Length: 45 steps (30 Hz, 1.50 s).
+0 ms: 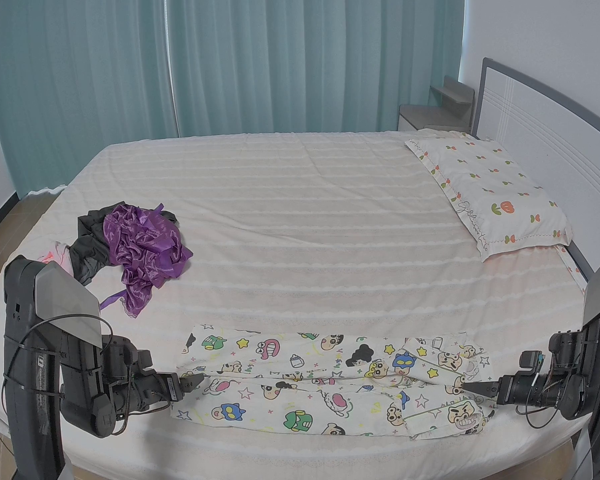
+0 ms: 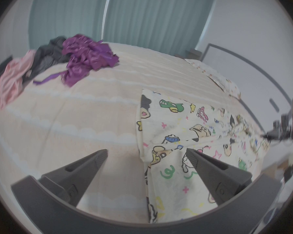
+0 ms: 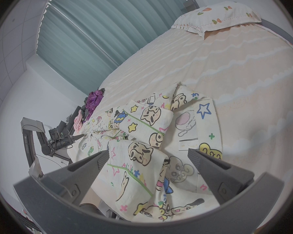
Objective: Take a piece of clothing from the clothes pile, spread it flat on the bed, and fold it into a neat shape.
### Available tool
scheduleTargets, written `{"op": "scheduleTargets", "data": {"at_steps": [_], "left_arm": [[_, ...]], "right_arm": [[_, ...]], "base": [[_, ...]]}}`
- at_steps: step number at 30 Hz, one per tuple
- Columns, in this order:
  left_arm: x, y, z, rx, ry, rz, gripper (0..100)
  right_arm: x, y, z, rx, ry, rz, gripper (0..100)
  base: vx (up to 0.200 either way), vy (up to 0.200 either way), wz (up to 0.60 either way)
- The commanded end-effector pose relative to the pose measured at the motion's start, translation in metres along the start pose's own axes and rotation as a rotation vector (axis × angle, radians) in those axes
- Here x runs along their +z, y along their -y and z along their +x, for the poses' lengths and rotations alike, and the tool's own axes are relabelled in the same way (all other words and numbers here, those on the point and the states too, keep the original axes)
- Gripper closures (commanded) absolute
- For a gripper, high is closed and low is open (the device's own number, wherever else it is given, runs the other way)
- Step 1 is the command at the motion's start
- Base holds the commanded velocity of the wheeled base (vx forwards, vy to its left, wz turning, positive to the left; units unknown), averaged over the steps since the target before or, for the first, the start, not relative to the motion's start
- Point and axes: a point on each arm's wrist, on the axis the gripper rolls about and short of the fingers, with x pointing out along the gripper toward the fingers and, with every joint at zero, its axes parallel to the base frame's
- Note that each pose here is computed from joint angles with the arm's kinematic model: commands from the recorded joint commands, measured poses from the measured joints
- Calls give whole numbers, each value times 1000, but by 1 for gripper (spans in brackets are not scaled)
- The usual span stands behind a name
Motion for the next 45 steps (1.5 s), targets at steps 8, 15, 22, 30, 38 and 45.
{"op": "scheduleTargets", "data": {"at_steps": [8,15,22,30,38,45], "left_arm": [[11,12,-3,-83,29,-271,0],[10,12,-3,-83,28,-271,0],[10,12,-3,-83,28,-271,0],[10,13,-3,-82,27,-271,0],[9,13,-3,-79,25,-271,0],[9,12,-3,-78,25,-271,0]], "right_arm": [[34,0,35,-41,145,98,0],[31,2,64,-58,128,70,0],[26,3,66,-60,111,73,0],[24,0,65,-58,99,72,0],[23,-6,60,-49,93,69,100],[29,-13,50,-35,117,66,100]], "base": [[0,0,0],[0,0,0],[0,0,0],[0,0,0],[0,0,0],[0,0,0]]}}
